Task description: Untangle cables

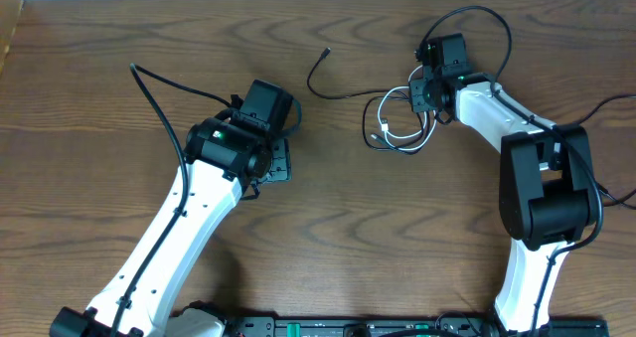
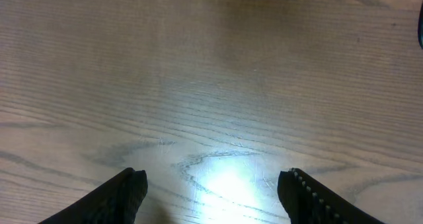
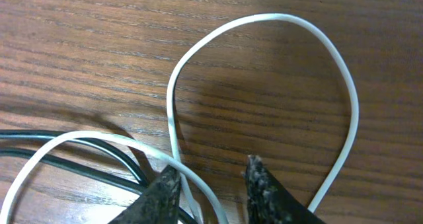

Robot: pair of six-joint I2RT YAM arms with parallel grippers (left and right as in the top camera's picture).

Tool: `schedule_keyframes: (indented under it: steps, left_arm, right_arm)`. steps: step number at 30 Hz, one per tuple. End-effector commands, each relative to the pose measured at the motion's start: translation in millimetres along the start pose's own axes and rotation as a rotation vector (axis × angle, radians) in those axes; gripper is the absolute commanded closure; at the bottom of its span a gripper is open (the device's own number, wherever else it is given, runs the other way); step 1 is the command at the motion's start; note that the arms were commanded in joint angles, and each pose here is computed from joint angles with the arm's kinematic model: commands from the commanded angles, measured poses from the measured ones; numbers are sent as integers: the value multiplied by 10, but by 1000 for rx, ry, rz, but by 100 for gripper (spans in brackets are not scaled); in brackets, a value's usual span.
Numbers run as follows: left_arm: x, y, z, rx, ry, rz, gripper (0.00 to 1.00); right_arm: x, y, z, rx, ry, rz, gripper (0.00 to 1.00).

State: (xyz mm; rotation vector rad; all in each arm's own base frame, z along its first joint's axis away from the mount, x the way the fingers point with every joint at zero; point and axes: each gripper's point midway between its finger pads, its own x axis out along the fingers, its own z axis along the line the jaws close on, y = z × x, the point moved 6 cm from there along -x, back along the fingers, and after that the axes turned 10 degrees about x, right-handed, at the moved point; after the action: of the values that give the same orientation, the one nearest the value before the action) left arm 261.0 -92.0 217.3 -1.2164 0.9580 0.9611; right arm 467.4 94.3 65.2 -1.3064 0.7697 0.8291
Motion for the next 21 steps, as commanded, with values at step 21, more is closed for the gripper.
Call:
schedule_keyframes:
  steps: [21]
  left_arm:
    - [36,12,0,12,-7,15,31]
  right_arm:
    - [38,104,-91,84,47,52,89]
